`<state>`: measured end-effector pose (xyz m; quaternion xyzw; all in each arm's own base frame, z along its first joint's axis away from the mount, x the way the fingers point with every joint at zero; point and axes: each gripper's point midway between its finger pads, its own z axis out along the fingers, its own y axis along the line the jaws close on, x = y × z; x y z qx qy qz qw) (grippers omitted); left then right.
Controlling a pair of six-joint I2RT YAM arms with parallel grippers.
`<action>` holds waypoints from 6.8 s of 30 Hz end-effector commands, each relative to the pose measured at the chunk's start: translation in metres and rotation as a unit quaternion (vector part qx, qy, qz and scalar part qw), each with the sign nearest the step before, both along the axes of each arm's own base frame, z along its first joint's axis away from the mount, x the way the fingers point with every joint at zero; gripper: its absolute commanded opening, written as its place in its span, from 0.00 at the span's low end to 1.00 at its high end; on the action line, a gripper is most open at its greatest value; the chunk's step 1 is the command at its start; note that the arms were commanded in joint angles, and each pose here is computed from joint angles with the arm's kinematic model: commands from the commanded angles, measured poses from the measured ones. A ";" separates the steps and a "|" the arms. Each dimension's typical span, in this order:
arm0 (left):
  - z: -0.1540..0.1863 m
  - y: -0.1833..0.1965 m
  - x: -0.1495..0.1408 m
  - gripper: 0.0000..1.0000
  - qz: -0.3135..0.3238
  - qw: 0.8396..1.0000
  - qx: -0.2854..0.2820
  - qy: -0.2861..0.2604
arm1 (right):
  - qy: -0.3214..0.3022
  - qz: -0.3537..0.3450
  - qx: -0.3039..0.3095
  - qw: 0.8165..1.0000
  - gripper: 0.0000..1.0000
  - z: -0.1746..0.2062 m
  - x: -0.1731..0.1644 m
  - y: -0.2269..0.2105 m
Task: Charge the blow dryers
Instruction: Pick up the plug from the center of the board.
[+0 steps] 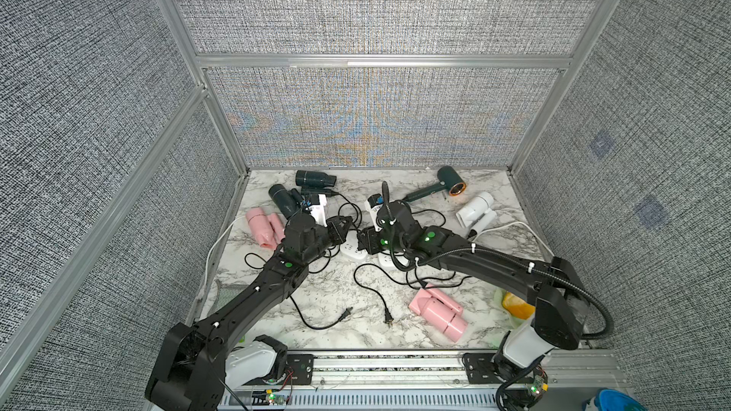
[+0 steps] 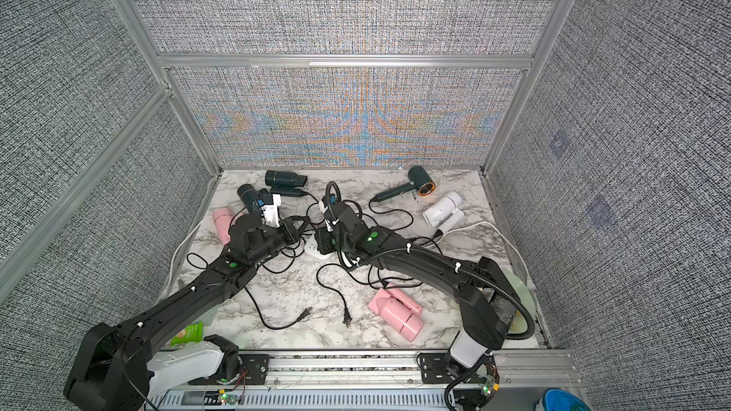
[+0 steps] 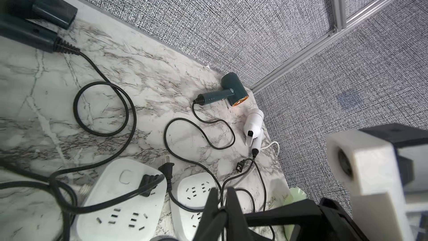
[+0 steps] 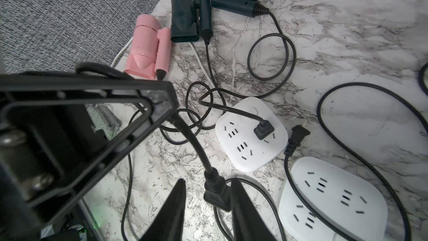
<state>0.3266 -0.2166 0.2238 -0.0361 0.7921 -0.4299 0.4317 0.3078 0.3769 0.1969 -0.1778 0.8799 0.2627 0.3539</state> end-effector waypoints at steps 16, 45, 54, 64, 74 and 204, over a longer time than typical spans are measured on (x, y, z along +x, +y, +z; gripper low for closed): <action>-0.002 0.000 0.003 0.00 0.018 1.000 0.014 0.001 | 0.011 -0.016 -0.058 0.998 0.21 -0.029 0.016 0.011; -0.004 0.004 0.001 0.44 -0.018 0.996 0.069 0.055 | -0.064 0.106 -0.021 0.992 0.07 -0.012 0.012 0.026; -0.005 0.022 -0.001 0.45 -0.017 0.995 0.069 0.062 | -0.073 0.151 0.012 0.986 0.06 -0.007 0.008 0.035; -0.022 0.037 -0.001 0.43 -0.007 0.995 0.058 0.087 | -0.098 0.204 0.039 0.973 0.06 -0.006 0.013 0.050; -0.037 0.039 0.000 0.41 -0.004 0.992 0.062 0.106 | -0.115 0.214 0.024 0.970 0.06 -0.027 0.026 0.058; -0.029 0.014 -0.017 0.47 -0.122 0.991 0.005 0.048 | -0.067 0.234 0.065 0.968 0.06 -0.005 -0.007 0.039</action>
